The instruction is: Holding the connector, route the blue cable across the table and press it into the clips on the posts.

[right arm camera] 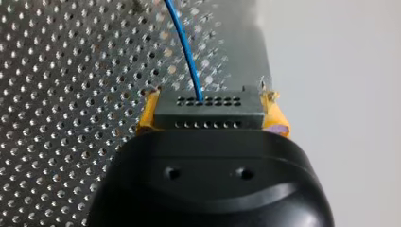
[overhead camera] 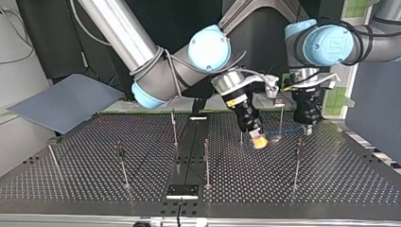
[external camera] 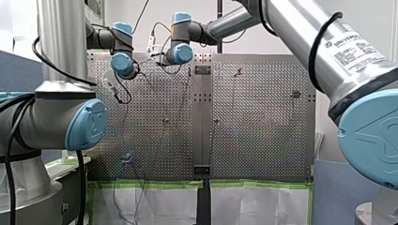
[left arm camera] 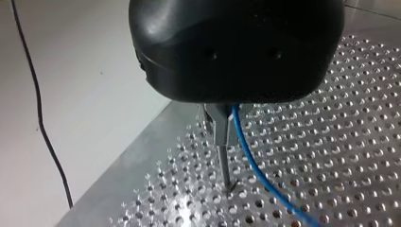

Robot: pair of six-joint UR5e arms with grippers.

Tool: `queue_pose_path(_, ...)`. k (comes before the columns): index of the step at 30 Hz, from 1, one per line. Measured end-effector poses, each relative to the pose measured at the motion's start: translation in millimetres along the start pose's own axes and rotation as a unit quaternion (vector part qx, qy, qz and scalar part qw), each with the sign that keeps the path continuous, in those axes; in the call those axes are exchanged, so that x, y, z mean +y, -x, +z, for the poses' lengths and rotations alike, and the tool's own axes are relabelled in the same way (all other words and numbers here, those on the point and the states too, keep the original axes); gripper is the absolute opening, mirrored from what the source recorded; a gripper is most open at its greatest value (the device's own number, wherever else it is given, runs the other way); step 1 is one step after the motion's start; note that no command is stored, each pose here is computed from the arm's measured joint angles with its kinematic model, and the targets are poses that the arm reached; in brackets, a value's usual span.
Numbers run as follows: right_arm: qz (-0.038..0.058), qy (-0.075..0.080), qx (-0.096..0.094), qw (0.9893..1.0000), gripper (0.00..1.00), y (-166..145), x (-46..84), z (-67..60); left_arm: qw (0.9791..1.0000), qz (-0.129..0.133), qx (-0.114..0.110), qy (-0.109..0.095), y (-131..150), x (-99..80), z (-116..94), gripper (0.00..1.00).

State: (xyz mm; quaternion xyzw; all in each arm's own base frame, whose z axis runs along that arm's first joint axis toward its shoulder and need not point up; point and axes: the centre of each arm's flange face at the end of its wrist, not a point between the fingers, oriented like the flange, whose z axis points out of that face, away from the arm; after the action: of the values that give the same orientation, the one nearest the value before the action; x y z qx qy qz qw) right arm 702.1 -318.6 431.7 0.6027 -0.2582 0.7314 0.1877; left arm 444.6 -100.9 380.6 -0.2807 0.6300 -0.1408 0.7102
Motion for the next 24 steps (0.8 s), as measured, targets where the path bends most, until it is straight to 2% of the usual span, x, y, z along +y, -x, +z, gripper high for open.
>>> queue_pose_path(7,0.0042,0.003,-0.002,1.0,0.0,1.5,4.9,1.9,0.9996,0.026,0.007,0.004,8.6,16.6,9.4,0.0)
queue_pose_path(11,0.0055,0.004,-0.001,1.0,0.0,1.6,7.8,2.9,0.9997,0.023,-0.003,-0.002,16.1,24.8,20.3,0.0)
queue_pose_path(17,0.0086,0.003,-0.001,1.0,0.0,1.1,11.0,4.4,0.9992,0.013,-0.026,-0.028,32.1,28.3,40.2,0.0)
queue_pose_path(21,0.01,0.002,-0.001,0.9999,0.0,1.3,12.4,4.9,0.9987,0.011,-0.021,-0.045,29.7,28.4,49.2,0.0)
queue_pose_path(24,0.0155,0.002,-0.002,0.9999,0.0,2.1,18.7,6.7,0.9984,0.012,-0.013,-0.055,26.8,27.7,51.4,0.0)
